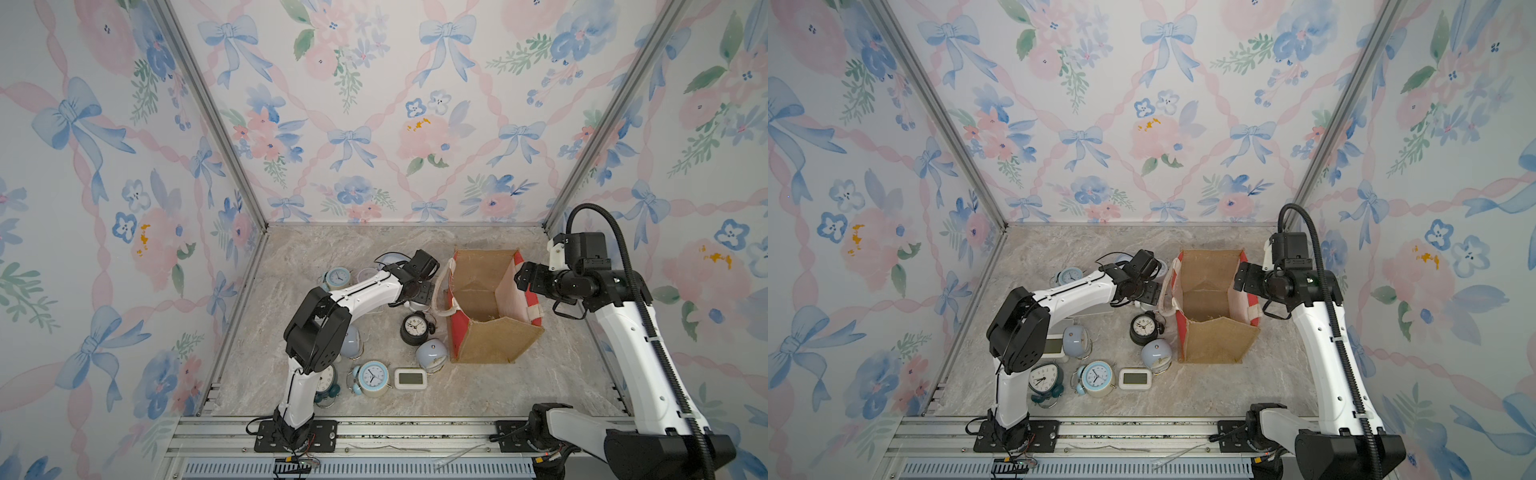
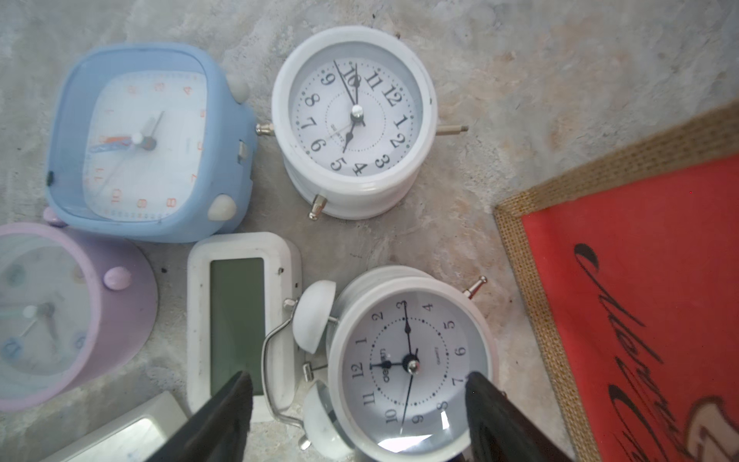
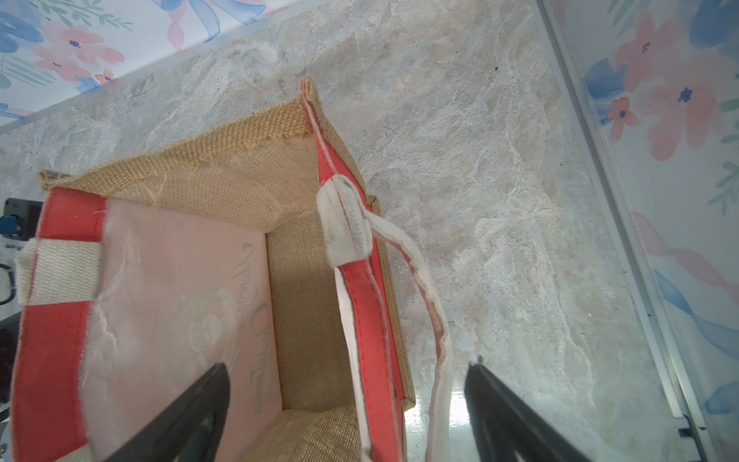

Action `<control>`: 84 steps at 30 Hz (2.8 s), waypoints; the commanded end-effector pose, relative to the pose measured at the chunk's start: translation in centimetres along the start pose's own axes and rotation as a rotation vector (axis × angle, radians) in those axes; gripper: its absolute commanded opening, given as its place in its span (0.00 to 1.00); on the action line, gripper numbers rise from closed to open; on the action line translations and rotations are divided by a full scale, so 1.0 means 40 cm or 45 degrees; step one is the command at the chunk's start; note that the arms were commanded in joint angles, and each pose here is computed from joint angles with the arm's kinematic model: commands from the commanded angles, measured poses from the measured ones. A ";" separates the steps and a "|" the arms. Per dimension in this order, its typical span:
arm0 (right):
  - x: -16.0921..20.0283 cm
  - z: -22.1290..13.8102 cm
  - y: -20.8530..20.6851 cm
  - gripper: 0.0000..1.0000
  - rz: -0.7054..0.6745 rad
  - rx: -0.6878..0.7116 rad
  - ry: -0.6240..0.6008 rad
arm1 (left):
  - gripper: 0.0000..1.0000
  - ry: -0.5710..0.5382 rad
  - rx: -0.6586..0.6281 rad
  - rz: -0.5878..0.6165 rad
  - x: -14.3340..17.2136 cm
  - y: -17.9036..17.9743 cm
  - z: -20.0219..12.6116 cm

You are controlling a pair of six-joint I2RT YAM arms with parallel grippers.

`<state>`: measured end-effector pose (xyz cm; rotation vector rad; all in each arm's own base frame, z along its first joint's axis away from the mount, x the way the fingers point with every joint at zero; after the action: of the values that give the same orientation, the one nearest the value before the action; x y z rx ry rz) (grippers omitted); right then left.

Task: Put the alarm clock into the canvas bag
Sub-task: Pick up the alarm from the center of the board.

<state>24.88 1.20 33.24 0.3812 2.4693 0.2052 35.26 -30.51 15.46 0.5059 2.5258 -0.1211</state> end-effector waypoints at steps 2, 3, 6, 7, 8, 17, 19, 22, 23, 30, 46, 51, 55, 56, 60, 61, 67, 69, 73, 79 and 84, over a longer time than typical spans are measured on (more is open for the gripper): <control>0.007 0.005 0.006 0.93 -0.014 -0.017 0.012 | 0.86 -0.014 -0.046 0.001 -0.014 -0.019 0.002; 0.007 0.003 0.006 0.93 -0.014 -0.017 0.011 | 0.86 -0.015 -0.045 0.000 -0.014 -0.024 0.003; 0.007 0.002 0.007 0.93 -0.014 -0.019 0.006 | 0.87 -0.018 -0.041 -0.001 -0.016 -0.038 0.007; 0.007 0.003 0.007 0.94 -0.016 -0.020 0.008 | 0.87 -0.015 -0.043 -0.002 -0.014 -0.042 0.010; 0.007 0.003 0.006 0.94 -0.015 -0.018 0.008 | 0.87 -0.011 -0.045 -0.002 -0.013 -0.045 0.014; 0.009 0.000 0.010 0.95 -0.017 -0.030 0.007 | 0.91 0.012 -0.058 -0.048 -0.002 -0.054 0.045; 0.009 0.002 0.010 0.95 -0.018 -0.032 0.008 | 0.90 0.019 -0.060 -0.048 0.001 -0.056 0.053; 0.009 0.004 0.010 0.95 -0.017 -0.031 0.011 | 0.88 0.040 -0.054 -0.047 0.009 -0.060 0.069; 0.010 0.004 0.010 0.95 -0.017 -0.032 0.013 | 0.87 0.044 -0.051 -0.048 0.010 -0.062 0.073; 0.012 0.009 0.011 0.95 -0.020 -0.035 0.018 | 0.88 0.057 -0.059 -0.047 0.017 -0.063 0.087; 0.024 0.026 0.000 0.95 0.003 0.001 0.025 | 0.82 0.072 -0.062 -0.033 0.023 -0.064 0.101; 0.025 0.026 -0.003 0.95 0.007 0.012 0.019 | 0.77 0.037 -0.072 -0.034 0.007 -0.058 0.076; 0.026 0.028 -0.003 0.95 0.008 0.012 0.023 | 0.74 -0.009 -0.084 -0.034 -0.012 -0.048 0.040; 0.026 0.027 -0.004 0.95 0.007 0.014 0.023 | 0.74 -0.018 -0.086 -0.036 -0.016 -0.044 0.031; 0.028 0.025 -0.004 0.95 0.010 0.014 0.018 | 0.72 -0.070 -0.093 -0.053 -0.038 -0.025 -0.015; 0.029 0.026 -0.005 0.95 0.015 0.016 0.017 | 0.72 -0.084 -0.094 -0.055 -0.044 -0.018 -0.028; 0.036 0.029 -0.006 0.95 0.038 0.008 0.018 | 0.69 -0.181 -0.091 -0.081 -0.083 0.019 -0.117; 0.037 0.025 -0.011 0.94 0.039 0.027 0.010 | 0.69 -0.219 -0.086 -0.089 -0.097 0.031 -0.152; 0.037 0.013 -0.017 0.93 0.038 0.055 -0.018 | 0.67 -0.289 -0.079 -0.093 -0.117 0.047 -0.216; 0.037 -0.002 -0.018 0.93 0.036 0.054 -0.033 | 0.67 -0.331 -0.070 -0.115 -0.126 0.081 -0.263; 0.037 -0.022 -0.037 0.92 0.051 0.097 -0.072 | 0.66 -0.299 -0.126 -0.147 -0.107 0.146 -0.251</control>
<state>23.74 0.73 32.51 0.4330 2.4302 0.1554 35.40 -26.29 26.09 0.3071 2.3282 -0.1239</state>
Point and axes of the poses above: each gripper's point midway between its finger pads, its own z axis out along the fingers, its own y axis along the line the jaws close on, x = y × z, the point moved 8 cm from there along -z, back along the fingers, and after that the axes turned 4 degrees about z, right-handed, at the moved point
